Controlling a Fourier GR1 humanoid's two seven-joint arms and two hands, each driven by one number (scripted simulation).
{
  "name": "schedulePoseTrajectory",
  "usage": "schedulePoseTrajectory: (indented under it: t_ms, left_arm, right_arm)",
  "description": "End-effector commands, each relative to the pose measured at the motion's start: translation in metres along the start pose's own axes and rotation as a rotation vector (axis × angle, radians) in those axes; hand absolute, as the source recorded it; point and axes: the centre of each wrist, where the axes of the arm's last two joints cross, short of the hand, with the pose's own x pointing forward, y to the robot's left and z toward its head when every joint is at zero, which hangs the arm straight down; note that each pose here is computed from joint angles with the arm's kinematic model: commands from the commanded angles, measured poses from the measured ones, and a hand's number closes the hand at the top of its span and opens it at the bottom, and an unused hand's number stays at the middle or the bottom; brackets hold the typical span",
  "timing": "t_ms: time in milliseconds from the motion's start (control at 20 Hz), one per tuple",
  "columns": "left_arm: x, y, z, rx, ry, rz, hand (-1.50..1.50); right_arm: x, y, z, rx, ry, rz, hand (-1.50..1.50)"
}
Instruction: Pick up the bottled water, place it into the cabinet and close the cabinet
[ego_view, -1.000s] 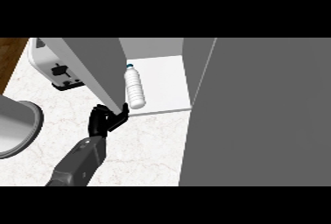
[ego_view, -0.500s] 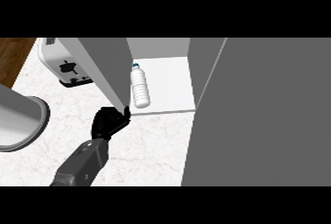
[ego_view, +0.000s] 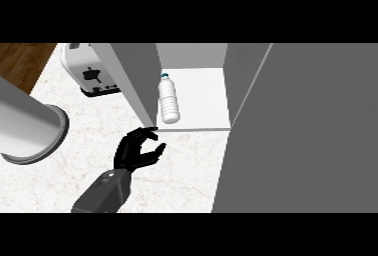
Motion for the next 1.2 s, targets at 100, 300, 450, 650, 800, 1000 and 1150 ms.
schedulePoseTrajectory:
  t_ms: [100, 300, 450, 650, 800, 1000, 1150]
  left_arm:
    - [0.020, -0.048, -0.025, -0.298, -0.212, 0.150, -1.50]
    - [0.022, -0.013, -0.010, -0.309, -0.216, 0.158, -1.50]
    - [0.021, 0.015, 0.009, -0.275, -0.236, 0.137, -1.50]
    - [0.039, 0.054, 0.022, -0.243, -0.246, 0.069, -1.50]
    - [0.043, 0.087, 0.053, -0.184, -0.261, 0.034, -1.50]
    - [0.076, 0.102, 0.049, -0.208, -0.304, -0.060, -1.50]
    - [0.095, 0.113, 0.056, -0.239, -0.320, -0.066, -1.50]
  right_arm:
    - [0.021, 0.020, 0.005, 0.017, -0.001, 0.063, 1.50]
    - [0.030, 0.034, 0.004, 0.118, 0.005, 0.069, 1.50]
    - [0.021, 0.049, 0.010, 0.147, 0.050, -0.019, 1.50]
    - [0.022, 0.068, 0.002, 0.190, 0.005, -0.063, 1.50]
    - [0.023, 0.072, -0.003, 0.228, 0.033, -0.089, 1.50]
    - [0.017, 0.089, -0.014, 0.280, 0.029, -0.137, 1.50]
    - [0.018, 0.100, -0.024, 0.320, -0.003, -0.150, 1.50]
